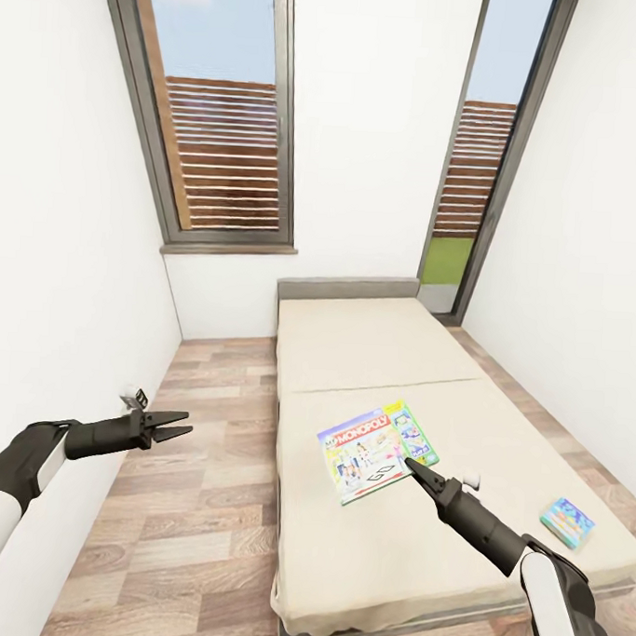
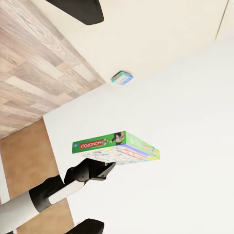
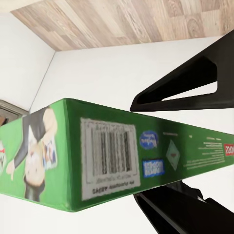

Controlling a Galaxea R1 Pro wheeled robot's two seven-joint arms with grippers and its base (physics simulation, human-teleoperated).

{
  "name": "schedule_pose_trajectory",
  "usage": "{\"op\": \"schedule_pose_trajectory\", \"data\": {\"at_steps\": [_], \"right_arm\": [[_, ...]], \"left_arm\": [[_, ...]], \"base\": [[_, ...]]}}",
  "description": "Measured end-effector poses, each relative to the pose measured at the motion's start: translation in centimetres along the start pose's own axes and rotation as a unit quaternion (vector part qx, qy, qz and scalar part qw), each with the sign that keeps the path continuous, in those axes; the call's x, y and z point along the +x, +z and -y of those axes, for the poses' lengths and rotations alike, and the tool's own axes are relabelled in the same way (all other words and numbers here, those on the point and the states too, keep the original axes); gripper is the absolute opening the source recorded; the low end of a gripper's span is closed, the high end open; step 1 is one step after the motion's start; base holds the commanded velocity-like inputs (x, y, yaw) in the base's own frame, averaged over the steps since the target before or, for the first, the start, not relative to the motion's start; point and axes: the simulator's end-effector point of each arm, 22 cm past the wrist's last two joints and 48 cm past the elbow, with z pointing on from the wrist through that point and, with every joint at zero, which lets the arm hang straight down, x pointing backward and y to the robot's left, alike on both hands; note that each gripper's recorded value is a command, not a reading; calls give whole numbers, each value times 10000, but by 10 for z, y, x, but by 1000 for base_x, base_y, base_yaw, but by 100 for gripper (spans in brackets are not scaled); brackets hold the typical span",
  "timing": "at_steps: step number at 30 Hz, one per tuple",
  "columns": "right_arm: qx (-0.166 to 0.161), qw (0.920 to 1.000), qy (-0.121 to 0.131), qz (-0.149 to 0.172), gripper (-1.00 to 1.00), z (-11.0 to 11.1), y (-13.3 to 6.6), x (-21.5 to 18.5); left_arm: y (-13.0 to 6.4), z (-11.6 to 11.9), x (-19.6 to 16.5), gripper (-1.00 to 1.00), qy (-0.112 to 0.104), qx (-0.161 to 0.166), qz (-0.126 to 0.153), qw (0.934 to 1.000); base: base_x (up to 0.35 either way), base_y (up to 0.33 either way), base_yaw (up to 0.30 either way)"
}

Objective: Put all the toys in the child's room - the three board games (two on the bed and one on the table), the two jigsaw puzzles on the table, and the tennis ball on the table - inside the toy box on the table in the child's room.

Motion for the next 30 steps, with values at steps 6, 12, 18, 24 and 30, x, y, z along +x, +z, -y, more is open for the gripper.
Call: {"op": "schedule_pose_trajectory", "data": {"at_steps": [6, 12, 18, 24, 30], "right_arm": [[-38, 10000, -54, 45, -100, -10, -3, -3], [-66, 9999, -114, 95, -100, -19, -6, -7], [-99, 9998, -146, 114, -100, -27, -9, -9], [-135, 9997, -176, 131, -100, -36, -12, -10], [-168, 9995, -209, 148, -100, -42, -13, -11]], "left_arm": [[-2, 10, -2, 100, 48, 14, 14, 10000], [-4, 20, -4, 100, 90, 26, 22, 10000], [-6, 30, -5, 100, 136, 40, 31, 9999], [-8, 40, -7, 100, 183, 54, 43, 9998], [-9, 45, -9, 100, 229, 68, 54, 9997]], "base": [[0, 0, 0], [0, 0, 0], [0, 0, 0], [0, 0, 0], [0, 0, 0]]}}
